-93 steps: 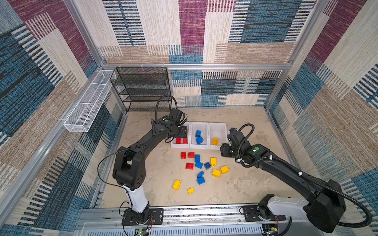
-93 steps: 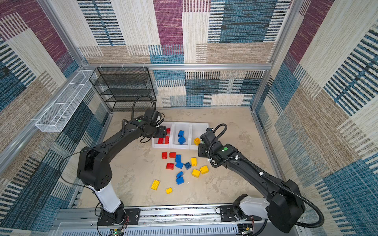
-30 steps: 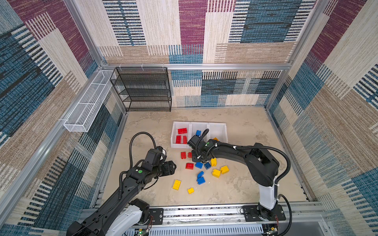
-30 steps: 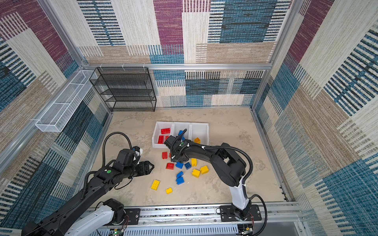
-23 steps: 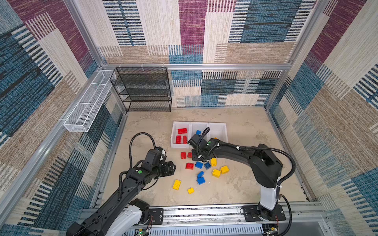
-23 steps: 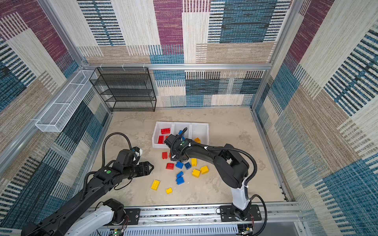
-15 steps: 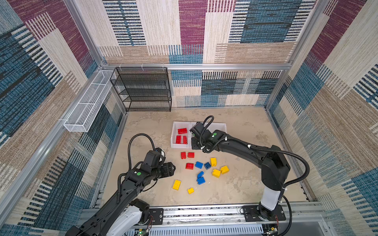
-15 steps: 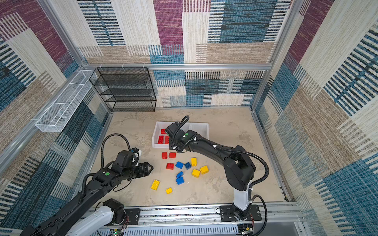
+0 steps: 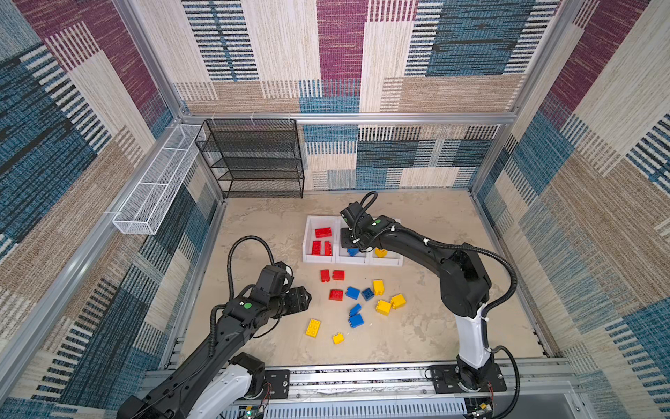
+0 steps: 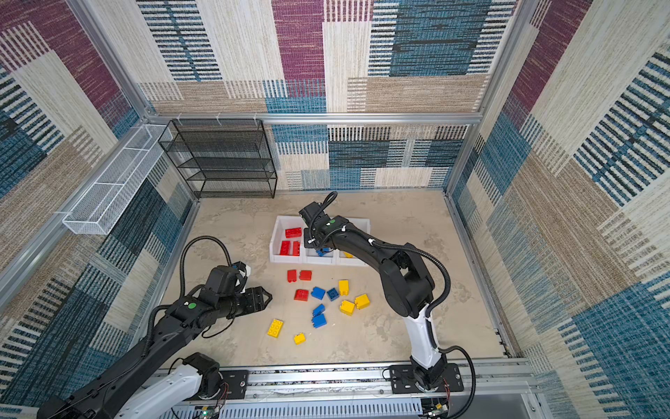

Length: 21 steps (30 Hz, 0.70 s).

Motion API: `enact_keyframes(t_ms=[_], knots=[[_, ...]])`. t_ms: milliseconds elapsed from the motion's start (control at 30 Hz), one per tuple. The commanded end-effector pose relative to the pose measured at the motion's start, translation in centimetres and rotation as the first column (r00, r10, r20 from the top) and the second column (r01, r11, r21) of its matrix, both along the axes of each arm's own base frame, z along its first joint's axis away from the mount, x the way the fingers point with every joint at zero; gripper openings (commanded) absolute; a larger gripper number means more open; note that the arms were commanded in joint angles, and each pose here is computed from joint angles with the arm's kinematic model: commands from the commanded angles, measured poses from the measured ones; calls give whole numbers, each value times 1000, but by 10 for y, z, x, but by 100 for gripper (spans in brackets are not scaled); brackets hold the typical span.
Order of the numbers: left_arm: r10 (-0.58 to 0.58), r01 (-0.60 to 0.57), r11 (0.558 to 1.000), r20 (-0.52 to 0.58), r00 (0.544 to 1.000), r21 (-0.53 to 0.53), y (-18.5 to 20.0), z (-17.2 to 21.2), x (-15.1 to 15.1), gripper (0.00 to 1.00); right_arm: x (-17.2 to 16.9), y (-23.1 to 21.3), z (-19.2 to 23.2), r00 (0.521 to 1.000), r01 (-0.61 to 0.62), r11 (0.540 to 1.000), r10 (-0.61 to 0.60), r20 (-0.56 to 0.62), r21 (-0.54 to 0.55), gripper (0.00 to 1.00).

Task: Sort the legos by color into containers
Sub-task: 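Carry the blue brick with the right gripper into the middle compartment and release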

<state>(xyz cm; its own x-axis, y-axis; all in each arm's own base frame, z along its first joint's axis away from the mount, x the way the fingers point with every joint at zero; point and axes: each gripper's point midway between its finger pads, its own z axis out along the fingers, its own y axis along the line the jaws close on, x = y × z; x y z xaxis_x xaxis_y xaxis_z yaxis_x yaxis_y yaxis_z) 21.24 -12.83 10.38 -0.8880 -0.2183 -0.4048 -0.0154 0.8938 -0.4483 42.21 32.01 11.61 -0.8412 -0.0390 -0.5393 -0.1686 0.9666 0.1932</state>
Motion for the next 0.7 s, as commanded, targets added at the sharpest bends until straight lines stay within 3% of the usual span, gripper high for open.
enact_keyframes(t_ms=[0,400,667], knots=[[21,-21,1000,-9,1000,-3,2,1,-1,72,10,9,5,1000,-12,999,10,27,49,35],[18,-18,1000,-8,1000,9,3,0,-1,72,16,16,-6,1000,-11,998,11,4,64,42],[22,-21,1000,-16,1000,14,4,-3,-2,72,16,14,-4,1000,-3,998,3,6,61,59]])
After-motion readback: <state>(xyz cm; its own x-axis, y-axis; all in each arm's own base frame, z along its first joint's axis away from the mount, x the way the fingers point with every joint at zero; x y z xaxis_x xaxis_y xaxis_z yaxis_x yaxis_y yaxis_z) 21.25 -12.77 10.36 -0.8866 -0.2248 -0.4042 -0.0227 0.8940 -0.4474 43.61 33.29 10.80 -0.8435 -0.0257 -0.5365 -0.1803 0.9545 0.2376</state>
